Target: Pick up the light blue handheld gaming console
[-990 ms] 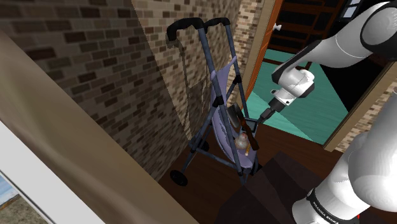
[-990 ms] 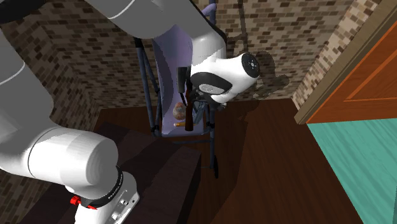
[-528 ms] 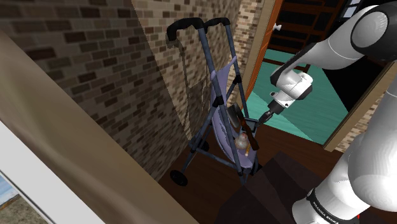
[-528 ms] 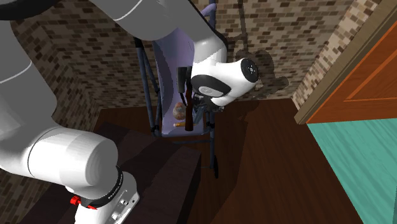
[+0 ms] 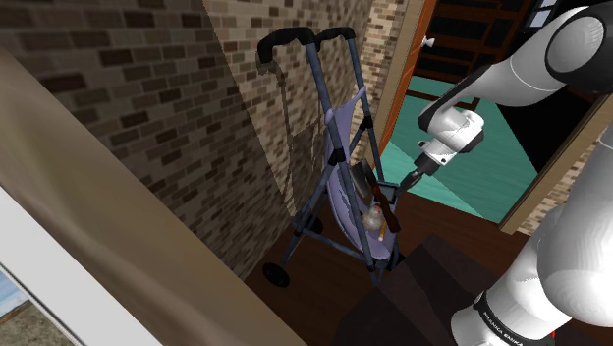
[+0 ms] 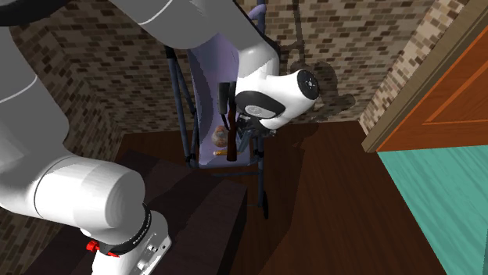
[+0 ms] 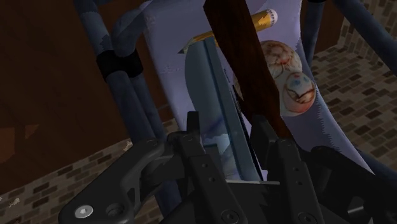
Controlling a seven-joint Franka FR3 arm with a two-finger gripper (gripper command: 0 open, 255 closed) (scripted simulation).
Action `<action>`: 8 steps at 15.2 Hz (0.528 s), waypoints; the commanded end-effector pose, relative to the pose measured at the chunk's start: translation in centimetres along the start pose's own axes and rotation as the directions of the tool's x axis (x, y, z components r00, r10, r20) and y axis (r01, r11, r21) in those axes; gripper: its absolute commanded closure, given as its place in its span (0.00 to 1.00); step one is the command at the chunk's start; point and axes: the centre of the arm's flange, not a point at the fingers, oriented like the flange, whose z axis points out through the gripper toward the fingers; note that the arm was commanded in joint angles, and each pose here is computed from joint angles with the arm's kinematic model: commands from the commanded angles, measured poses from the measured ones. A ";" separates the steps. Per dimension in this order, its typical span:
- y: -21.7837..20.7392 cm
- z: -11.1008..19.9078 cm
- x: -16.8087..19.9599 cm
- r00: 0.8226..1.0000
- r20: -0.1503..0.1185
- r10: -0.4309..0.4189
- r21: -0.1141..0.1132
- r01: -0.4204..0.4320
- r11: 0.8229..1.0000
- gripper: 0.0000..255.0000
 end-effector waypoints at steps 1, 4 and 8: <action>-0.6 -0.9 0.3 1.000 -0.004 -0.003 -0.001 0.003 1.000 1.00; -1.2 -2.3 0.7 1.000 -0.004 -0.003 -0.001 0.003 1.000 1.00; -2.1 -4.1 1.2 1.000 -0.004 -0.003 -0.001 0.003 1.000 1.00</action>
